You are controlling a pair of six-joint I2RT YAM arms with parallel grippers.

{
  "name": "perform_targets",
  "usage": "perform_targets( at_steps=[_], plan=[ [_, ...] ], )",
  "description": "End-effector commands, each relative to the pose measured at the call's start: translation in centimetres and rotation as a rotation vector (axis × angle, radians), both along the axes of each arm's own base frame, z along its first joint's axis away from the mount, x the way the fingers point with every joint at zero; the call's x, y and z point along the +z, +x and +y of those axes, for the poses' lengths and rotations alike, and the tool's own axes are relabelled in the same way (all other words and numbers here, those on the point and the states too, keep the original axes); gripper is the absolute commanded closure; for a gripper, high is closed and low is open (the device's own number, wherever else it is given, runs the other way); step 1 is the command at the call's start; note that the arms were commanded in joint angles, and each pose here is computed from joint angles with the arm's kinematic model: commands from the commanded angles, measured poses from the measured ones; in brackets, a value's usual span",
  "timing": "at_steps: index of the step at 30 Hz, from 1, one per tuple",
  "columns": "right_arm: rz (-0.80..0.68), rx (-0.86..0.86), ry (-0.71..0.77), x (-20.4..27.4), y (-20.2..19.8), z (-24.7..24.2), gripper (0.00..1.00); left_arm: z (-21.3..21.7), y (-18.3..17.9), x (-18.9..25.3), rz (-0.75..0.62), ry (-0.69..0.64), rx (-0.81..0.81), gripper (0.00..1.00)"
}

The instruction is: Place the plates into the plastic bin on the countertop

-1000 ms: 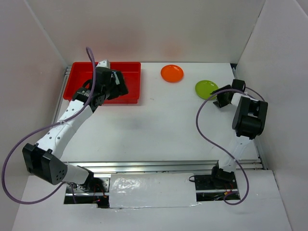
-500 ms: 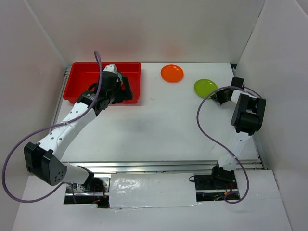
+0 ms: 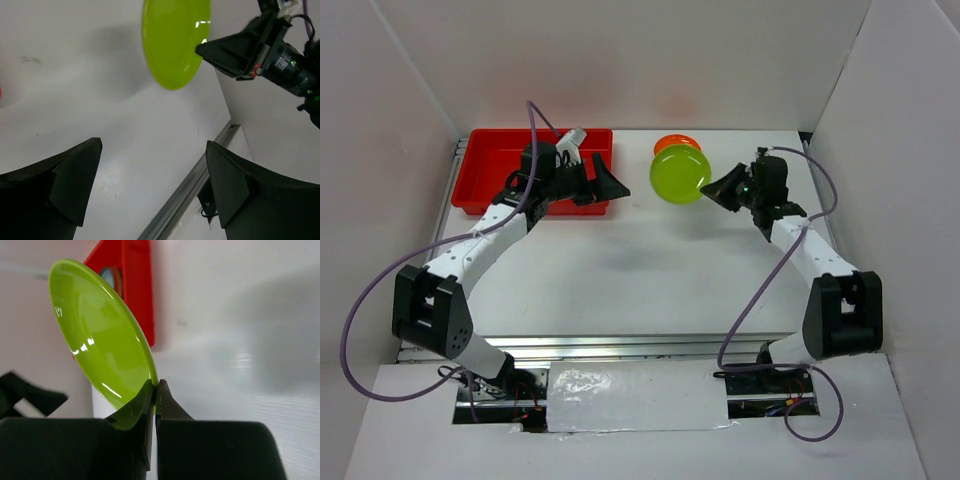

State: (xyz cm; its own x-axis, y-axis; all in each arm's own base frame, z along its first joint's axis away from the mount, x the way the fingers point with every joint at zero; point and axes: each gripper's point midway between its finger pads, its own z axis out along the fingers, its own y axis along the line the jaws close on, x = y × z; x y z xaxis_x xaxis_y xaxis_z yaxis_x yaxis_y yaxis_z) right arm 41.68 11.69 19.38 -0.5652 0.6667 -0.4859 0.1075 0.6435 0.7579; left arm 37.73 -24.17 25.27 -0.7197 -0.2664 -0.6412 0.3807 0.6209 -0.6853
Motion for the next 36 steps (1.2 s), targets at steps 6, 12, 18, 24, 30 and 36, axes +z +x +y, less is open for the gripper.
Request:
perform_targets(
  at_steps=[6, 12, 18, 24, 30, 36],
  plan=[
    [-0.087, 0.417, 0.203, 1.5, -3.7, 8.7, 1.0, -2.9, 0.1, 1.5, -0.036, -0.149, -0.181, 0.13],
    [-0.129, 0.446, 0.203, 3.2, -4.7, 9.8, 1.0, -2.3, 1.3, -1.5, 0.029, -0.126, -0.166, 0.29],
    [-0.12, 0.452, 0.173, 3.2, -4.9, 10.5, 1.0, -1.8, 1.8, -2.7, 0.058, -0.111, -0.15, 0.46],
    [-0.07, 0.236, 0.075, 1.4, -3.4, 7.6, 1.0, -1.3, 1.4, -1.4, 0.021, -0.102, -0.139, 0.09],
    [-0.136, 0.174, 0.079, 3.3, -3.8, 6.5, 1.0, -0.5, 1.6, -1.7, 0.024, -0.054, -0.094, 0.01],
    [-0.134, 0.285, 0.097, 4.0, -4.7, 8.4, 1.0, -1.0, 2.0, -1.9, 0.034, -0.107, -0.112, 0.01]
  ],
)
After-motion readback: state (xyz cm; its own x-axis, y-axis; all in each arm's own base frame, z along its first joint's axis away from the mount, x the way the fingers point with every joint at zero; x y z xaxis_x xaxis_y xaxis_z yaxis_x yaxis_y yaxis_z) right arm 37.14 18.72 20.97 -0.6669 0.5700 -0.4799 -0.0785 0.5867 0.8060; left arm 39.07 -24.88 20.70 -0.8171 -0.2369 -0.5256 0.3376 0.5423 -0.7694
